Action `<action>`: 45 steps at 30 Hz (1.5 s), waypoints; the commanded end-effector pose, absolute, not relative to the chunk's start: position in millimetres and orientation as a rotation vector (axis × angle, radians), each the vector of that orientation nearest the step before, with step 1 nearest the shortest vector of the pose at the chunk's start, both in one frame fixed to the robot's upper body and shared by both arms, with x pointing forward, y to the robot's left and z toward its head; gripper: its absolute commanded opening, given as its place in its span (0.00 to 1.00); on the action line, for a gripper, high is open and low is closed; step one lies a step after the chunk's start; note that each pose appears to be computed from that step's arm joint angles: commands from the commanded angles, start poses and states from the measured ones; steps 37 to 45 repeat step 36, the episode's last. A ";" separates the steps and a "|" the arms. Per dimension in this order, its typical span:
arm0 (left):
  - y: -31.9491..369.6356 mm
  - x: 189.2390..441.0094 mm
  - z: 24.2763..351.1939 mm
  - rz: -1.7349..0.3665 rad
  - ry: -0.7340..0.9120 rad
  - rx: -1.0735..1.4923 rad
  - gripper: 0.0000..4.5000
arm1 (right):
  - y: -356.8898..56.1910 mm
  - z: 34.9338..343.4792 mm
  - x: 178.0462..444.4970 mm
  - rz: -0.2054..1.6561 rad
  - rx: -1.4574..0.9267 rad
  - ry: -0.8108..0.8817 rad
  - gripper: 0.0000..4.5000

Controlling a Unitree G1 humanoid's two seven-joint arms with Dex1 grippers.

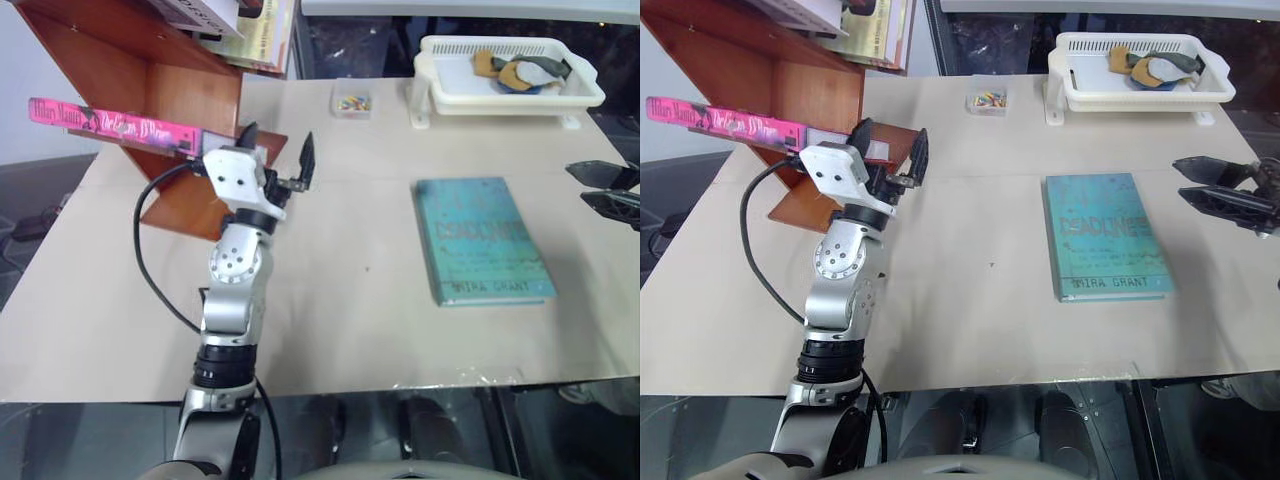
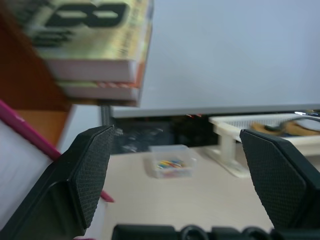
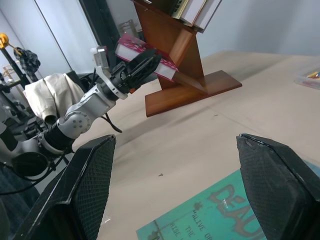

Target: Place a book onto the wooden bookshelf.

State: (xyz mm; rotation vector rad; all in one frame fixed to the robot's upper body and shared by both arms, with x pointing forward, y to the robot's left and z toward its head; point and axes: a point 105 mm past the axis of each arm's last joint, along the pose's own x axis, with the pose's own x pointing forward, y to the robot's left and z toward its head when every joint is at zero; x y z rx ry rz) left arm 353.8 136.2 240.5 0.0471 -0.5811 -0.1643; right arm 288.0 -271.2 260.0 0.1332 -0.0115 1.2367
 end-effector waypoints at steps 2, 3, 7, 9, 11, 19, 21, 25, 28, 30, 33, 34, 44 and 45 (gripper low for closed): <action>149.7 353.6 252.9 -0.098 -0.635 0.049 0.99 | -272.0 271.9 278.2 1.287 0.097 -0.056 0.87; 148.3 353.5 252.1 -0.112 -0.633 0.053 0.99 | -272.0 271.9 278.2 1.286 0.097 -0.056 0.87; 126.6 344.5 239.3 -0.287 -0.591 0.118 0.99 | -271.6 269.3 278.0 1.287 0.102 -0.052 0.87; 118.9 338.4 231.6 -0.370 -0.568 0.151 0.99 | -271.1 267.2 277.3 1.290 0.106 -0.050 0.87; 112.8 333.1 213.4 -0.472 -0.485 0.181 0.99 | -271.8 261.5 275.9 1.286 0.106 -0.033 0.87; 133.4 301.7 139.2 -0.672 -0.079 0.170 0.99 | -283.9 206.7 265.0 1.213 0.043 0.139 0.87; 139.5 292.7 134.1 -0.686 -0.031 0.162 0.99 | -287.3 192.0 259.5 1.192 0.033 0.167 0.87; 149.7 270.4 121.5 -0.713 0.053 0.145 0.99 | -297.0 160.7 244.0 1.114 0.019 0.217 0.87; 154.7 255.4 115.4 -0.714 0.088 0.117 0.99 | -309.0 145.3 233.6 1.034 0.026 0.236 0.87; 159.2 248.6 112.9 -0.699 0.105 0.109 0.99 | -317.1 136.9 227.9 0.984 -0.002 0.251 0.87; 163.0 240.5 115.1 -0.688 0.104 0.108 0.99 | -326.8 132.9 225.0 0.932 -0.043 0.246 0.87; 164.1 237.3 116.0 -0.687 0.105 0.106 0.99 | -331.7 133.7 227.7 0.900 -0.056 0.229 0.87; 164.8 233.3 117.2 -0.685 0.107 0.101 0.99 | -337.9 133.7 229.9 0.877 -0.070 0.213 0.87; 164.8 233.3 117.2 -0.685 0.107 0.101 0.99 | -337.9 133.7 229.9 0.877 -0.070 0.213 0.87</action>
